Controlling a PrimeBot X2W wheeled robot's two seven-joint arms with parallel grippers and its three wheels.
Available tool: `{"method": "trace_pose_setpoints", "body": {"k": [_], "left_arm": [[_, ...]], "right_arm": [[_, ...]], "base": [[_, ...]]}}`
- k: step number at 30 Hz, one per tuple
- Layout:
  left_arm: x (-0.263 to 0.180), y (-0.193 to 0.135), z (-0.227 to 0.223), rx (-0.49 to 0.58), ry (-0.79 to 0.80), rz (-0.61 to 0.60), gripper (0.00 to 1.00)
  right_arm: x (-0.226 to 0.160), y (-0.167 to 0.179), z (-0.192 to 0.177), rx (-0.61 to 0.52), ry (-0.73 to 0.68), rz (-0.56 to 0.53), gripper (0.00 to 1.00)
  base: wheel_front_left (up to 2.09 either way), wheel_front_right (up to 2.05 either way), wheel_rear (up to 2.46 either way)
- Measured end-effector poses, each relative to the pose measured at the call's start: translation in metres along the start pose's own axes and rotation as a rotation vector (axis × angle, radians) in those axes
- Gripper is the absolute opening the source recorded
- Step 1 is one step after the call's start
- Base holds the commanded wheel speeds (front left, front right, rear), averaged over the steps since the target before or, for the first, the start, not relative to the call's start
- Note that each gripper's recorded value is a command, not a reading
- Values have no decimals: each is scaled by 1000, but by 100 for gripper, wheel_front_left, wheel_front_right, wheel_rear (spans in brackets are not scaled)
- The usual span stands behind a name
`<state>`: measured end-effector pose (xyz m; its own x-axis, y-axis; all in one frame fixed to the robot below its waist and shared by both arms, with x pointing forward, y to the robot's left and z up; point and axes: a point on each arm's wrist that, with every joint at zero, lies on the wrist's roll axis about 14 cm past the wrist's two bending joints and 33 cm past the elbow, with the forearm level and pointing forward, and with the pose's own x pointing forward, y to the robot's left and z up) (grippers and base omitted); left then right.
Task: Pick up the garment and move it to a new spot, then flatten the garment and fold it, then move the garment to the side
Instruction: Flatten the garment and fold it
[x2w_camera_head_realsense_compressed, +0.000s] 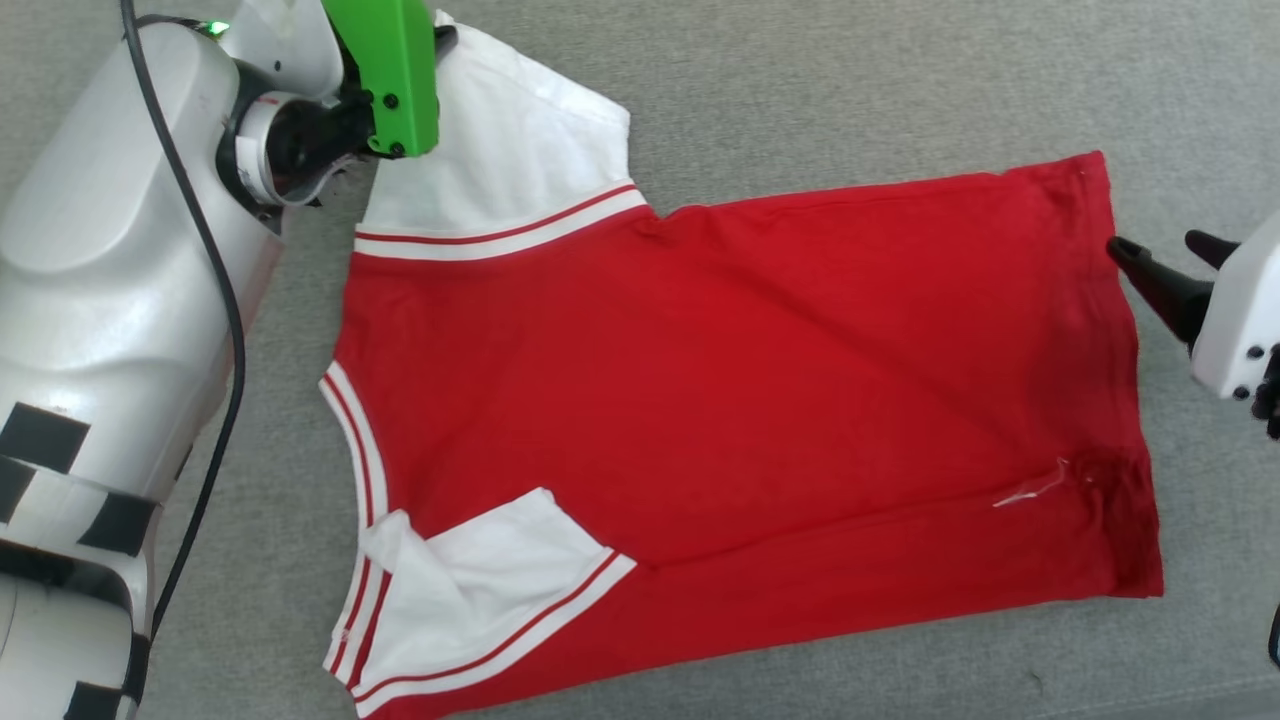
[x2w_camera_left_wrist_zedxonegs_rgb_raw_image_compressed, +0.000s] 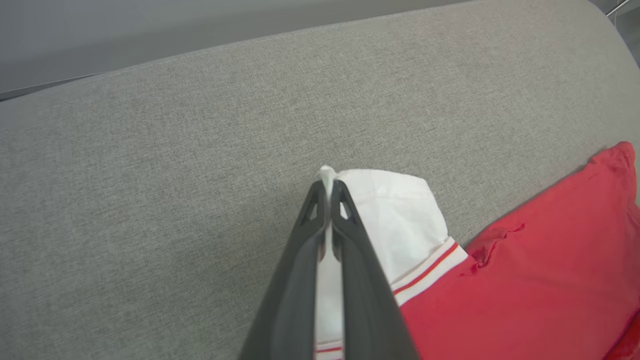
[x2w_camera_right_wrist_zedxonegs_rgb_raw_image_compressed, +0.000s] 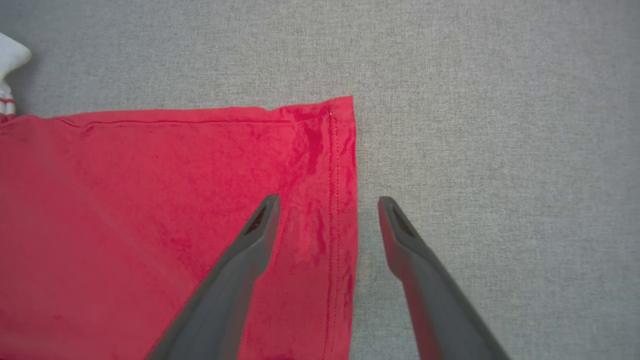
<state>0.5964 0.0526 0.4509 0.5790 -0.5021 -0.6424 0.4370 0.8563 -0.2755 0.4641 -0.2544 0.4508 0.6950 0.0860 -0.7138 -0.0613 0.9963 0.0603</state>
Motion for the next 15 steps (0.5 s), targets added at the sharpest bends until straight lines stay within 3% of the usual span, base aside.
{"method": "trace_pose_setpoints", "body": {"k": [9, 15], "left_arm": [[-27, -15, 0, 55, -48, -24, 0], [-34, -19, -10, 71, -46, -32, 0]], "right_arm": [[41, -7, 18, -20, 93, -32, 100], [71, 3, 9, -39, 172, -14, 100]], "base": [[0, 0, 0], [0, 0, 0]]}}
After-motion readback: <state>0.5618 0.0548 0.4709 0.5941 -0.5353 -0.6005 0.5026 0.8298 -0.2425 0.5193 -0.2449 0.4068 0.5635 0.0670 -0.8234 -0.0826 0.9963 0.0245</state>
